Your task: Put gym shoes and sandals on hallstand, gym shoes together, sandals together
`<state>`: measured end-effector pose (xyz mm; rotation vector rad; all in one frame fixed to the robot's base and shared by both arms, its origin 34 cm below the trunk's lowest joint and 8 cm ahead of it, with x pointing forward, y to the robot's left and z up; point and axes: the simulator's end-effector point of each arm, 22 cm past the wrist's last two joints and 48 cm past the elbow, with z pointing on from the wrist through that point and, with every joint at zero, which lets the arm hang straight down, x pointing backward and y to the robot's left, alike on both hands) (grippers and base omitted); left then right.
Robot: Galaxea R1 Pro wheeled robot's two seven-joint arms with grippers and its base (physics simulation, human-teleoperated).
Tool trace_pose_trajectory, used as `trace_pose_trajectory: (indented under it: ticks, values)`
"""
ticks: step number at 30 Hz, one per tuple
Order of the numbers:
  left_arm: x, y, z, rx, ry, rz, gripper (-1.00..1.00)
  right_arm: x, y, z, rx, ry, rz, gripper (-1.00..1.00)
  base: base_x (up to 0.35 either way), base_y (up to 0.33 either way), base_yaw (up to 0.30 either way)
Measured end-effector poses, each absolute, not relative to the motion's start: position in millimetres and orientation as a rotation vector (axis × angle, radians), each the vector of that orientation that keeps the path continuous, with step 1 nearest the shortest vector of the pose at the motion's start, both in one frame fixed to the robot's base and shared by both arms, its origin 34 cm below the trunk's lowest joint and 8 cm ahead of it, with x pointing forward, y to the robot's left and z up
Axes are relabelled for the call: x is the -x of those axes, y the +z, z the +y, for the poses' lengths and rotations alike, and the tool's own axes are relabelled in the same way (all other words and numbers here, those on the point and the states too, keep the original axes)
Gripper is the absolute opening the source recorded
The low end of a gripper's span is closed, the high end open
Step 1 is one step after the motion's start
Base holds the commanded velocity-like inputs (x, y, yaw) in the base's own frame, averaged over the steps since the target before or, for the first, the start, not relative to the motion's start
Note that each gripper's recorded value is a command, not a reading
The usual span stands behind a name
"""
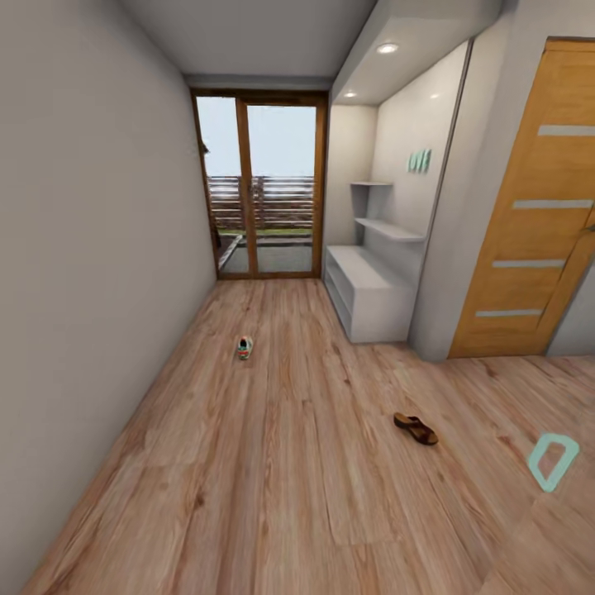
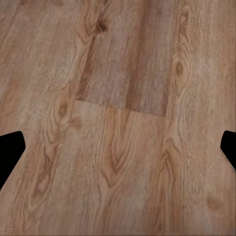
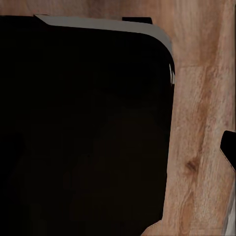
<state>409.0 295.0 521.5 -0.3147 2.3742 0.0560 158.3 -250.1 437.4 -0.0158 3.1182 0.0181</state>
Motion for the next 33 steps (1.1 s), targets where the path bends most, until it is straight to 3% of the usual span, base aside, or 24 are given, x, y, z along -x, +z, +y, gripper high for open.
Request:
trace_pose_trajectory:
  ticks: [33]
  values:
    - [-409.0,521.5,295.0,0.315,0.056,2.374,1.00,-158.4,437.4,-250.0,0.016,0.018,3.118,1.00,0.344,0.000,0.000]
